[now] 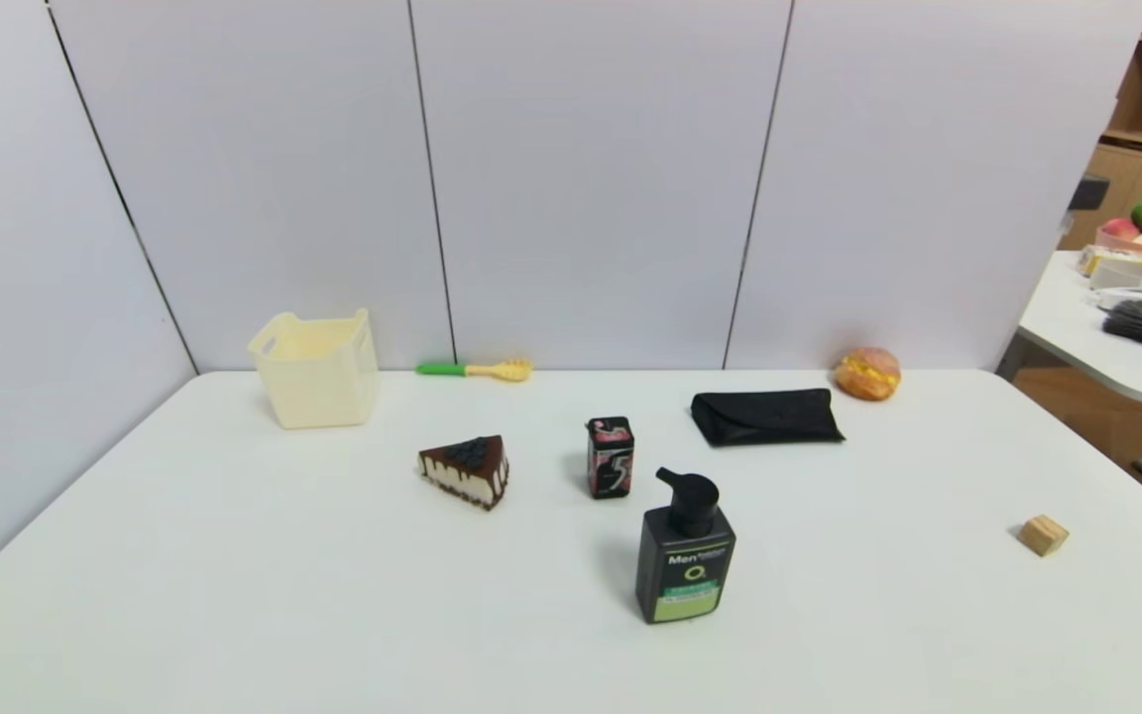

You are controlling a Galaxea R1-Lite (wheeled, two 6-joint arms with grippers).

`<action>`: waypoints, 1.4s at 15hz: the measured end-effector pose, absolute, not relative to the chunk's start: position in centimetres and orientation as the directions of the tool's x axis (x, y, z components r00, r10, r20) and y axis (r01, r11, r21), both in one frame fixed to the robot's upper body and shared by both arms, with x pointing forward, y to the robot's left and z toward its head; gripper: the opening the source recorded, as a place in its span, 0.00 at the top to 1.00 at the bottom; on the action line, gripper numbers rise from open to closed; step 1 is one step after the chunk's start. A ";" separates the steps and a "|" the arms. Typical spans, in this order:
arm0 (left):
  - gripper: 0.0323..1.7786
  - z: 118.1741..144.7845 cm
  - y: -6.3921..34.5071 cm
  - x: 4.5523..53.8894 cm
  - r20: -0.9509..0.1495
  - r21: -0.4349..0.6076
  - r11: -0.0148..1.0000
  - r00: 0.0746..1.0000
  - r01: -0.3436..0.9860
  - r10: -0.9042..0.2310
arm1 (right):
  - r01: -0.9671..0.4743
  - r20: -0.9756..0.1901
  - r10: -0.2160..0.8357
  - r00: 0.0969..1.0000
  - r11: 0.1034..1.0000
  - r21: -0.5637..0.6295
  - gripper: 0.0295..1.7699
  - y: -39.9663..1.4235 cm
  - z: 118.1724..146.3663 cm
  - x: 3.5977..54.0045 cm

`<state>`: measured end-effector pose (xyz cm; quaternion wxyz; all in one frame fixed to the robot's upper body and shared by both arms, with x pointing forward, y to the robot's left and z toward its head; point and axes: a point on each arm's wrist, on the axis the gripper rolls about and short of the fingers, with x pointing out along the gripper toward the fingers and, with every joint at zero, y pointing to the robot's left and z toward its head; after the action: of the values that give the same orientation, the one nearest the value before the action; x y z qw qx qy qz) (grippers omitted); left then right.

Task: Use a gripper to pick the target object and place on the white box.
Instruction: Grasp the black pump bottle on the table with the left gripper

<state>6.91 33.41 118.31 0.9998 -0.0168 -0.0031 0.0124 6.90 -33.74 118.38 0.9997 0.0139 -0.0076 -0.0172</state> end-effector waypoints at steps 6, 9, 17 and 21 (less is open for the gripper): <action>0.05 118.3 33.4 6.9 0.005 -0.034 0.999 1.000 -0.025 0.025 | 0.034 0.014 -0.034 0.999 0.999 0.028 0.04 -33.7 118.4 6.9; 0.05 118.3 33.4 6.9 0.005 -0.041 0.999 1.000 -0.026 0.026 | 0.034 0.014 -0.035 0.999 0.999 0.028 0.04 -33.7 118.4 6.9; 0.05 118.3 33.4 6.9 0.004 -0.042 0.999 1.000 -0.027 0.027 | 0.034 0.014 -0.034 0.999 0.999 0.028 0.04 -33.7 118.4 6.9; 0.05 119.4 33.4 6.9 -0.004 -0.016 1.000 1.000 -0.023 0.023 | 0.034 0.014 -0.034 0.999 0.999 0.028 0.04 -33.7 118.4 6.9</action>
<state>6.88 33.40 119.36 0.9999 -0.0078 0.0021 0.0115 6.90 -33.74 118.38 0.9997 0.0139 -0.0074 -0.0169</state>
